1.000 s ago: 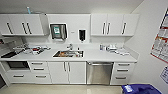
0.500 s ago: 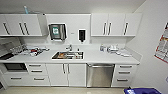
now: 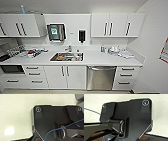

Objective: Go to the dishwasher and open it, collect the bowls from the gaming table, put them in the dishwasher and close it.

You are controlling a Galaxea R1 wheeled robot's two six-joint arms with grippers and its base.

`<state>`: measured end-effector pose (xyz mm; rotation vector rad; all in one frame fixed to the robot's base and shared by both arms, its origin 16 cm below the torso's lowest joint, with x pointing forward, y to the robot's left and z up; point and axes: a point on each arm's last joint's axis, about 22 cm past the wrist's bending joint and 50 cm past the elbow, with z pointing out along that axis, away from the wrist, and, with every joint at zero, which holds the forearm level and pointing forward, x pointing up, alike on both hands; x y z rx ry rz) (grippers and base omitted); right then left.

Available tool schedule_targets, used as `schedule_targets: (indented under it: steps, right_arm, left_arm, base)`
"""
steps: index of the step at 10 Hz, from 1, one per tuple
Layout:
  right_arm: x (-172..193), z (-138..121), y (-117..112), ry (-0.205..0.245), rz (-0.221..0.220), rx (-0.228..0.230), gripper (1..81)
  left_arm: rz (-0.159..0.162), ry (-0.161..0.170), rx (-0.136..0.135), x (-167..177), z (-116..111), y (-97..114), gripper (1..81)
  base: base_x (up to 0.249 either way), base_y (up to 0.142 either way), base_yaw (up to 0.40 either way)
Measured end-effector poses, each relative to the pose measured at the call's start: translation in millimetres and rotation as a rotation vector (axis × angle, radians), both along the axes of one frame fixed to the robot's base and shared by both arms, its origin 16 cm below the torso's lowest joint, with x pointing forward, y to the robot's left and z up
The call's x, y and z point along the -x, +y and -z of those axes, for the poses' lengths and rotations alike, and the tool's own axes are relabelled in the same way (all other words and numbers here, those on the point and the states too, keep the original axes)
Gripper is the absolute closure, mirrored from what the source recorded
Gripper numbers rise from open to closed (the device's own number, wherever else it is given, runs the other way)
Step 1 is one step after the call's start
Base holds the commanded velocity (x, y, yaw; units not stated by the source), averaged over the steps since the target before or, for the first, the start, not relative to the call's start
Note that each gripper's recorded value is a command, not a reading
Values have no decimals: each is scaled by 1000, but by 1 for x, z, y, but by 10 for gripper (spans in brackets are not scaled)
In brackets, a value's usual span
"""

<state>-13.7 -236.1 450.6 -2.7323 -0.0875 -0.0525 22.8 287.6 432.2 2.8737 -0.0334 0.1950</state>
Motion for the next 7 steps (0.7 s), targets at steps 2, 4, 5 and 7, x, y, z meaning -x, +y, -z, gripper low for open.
schedule_targets:
  steps: [2, 4, 5, 7]
  right_arm:
    - [0, 0, 2, 0, 0, -2, 10]
    - [0, 0, 2, 0, 0, -2, 10]
    - [0, 0, 2, -1, 0, -3, 10]
    - [2, 0, 2, 2, -1, -3, 10]
  left_arm:
    - [0, 0, 11, 0, 0, -9, 10]
    - [1, 1, 10, 0, 0, -8, 10]
    - [1, 0, 9, 0, 0, -7, 10]
    - [1, 3, 8, 3, 0, -6, 10]
  base:
    - [153, 0, 0]
    - [154, 0, 0]
    - [154, 0, 0]
    - [157, 0, 0]
